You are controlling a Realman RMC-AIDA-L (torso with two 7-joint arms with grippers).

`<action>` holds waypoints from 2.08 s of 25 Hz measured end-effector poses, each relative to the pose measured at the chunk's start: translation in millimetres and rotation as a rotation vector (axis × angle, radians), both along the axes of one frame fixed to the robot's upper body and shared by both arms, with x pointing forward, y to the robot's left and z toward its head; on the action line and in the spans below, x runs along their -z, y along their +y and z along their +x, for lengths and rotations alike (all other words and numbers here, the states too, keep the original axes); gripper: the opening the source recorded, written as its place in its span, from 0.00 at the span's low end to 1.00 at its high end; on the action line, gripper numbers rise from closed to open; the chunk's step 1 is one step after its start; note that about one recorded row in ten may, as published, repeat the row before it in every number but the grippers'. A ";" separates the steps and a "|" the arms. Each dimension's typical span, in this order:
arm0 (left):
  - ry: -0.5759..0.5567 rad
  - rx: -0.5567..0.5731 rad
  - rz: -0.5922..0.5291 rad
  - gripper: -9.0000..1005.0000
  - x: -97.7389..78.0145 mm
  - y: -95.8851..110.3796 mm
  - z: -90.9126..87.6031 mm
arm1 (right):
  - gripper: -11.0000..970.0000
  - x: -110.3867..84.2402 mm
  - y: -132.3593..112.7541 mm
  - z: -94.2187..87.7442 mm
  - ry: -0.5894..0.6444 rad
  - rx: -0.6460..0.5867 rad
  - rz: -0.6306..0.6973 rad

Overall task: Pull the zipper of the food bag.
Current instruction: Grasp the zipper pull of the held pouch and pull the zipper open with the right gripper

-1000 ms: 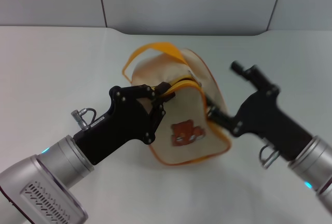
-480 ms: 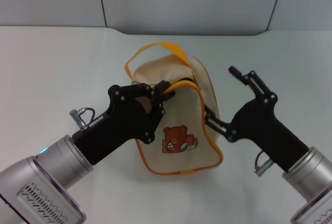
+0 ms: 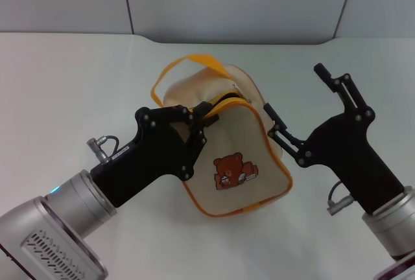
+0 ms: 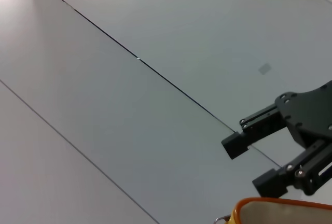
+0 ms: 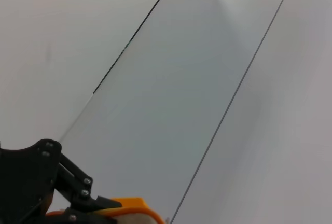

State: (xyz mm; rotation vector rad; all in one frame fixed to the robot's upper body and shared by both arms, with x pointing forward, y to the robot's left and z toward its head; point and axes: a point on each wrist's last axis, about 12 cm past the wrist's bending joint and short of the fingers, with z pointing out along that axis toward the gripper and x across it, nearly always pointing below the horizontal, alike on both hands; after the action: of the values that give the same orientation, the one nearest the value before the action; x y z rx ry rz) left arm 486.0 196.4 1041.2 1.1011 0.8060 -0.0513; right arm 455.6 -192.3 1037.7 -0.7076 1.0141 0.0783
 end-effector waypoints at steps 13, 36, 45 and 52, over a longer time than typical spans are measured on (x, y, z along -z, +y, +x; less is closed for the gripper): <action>-0.001 0.001 0.000 0.09 -0.3 -0.3 0.3 | 0.84 -5.4 13.1 18.9 0.005 -0.026 -0.021; -0.004 -0.002 -0.006 0.11 -1.6 -0.6 1.9 | 0.84 10.1 9.7 0.9 0.057 -0.058 -0.087; -0.006 0.000 -0.006 0.11 -2.0 -1.4 2.4 | 0.84 16.0 10.0 -1.7 0.100 -0.060 -0.103; -0.011 0.005 -0.009 0.12 -3.8 -3.4 4.8 | 0.84 12.2 16.7 2.7 0.095 -0.075 -0.089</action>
State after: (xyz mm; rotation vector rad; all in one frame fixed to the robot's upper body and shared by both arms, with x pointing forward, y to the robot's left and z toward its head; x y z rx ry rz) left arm 490.8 193.0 1045.0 1.0941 0.7930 -0.0529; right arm 458.3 -175.6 1025.5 -0.8299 1.0866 0.1336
